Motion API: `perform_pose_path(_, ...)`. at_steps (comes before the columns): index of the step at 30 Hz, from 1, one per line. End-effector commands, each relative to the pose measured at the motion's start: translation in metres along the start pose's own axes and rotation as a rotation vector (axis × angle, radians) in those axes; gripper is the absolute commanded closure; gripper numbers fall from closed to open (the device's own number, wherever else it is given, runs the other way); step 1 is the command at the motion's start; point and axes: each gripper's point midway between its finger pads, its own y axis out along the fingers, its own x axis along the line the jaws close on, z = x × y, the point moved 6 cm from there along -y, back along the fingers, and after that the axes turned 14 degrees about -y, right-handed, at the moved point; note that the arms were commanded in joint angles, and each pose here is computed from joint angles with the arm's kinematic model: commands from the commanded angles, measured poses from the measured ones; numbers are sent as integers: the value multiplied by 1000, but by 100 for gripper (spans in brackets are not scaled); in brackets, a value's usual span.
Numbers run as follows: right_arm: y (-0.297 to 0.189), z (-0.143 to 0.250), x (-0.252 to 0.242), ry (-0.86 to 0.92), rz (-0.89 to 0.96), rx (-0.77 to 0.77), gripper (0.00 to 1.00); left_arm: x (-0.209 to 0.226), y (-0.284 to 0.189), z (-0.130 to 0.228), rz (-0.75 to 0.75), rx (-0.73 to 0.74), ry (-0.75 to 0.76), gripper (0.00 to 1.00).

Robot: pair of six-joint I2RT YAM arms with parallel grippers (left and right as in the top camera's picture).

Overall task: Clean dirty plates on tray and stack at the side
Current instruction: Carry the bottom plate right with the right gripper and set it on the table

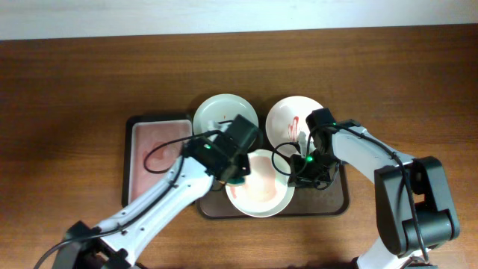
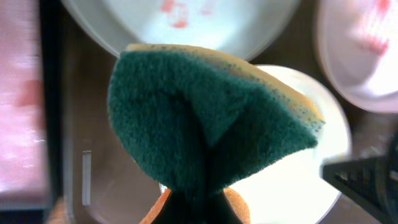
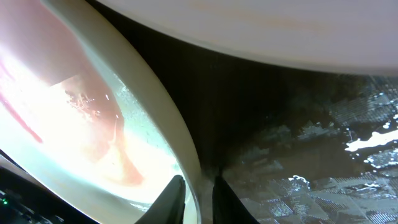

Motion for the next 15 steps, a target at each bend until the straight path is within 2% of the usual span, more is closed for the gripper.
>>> perform_pose_path(1, 3, 3, -4, 15, 16, 15, 84, 17, -1, -19, -38, -25, -31, 100)
perform_pose_path(3, 4, 3, -6, 16, 31, 17, 96, 25, 0, -30, -49, -33, -70, 100)
perform_pose_path(6, 4, 4, -6, 13, 29, 20, 96, 33, 1, -39, -47, -22, -70, 100)
perform_pose_path(12, -12, 5, 5, -75, 2, -1, 96, 58, 2, -63, 34, 76, 61, 100)
perform_pose_path(15, -34, 5, 7, -98, 88, -47, 96, 74, 2, -73, 10, 80, 5, 100)
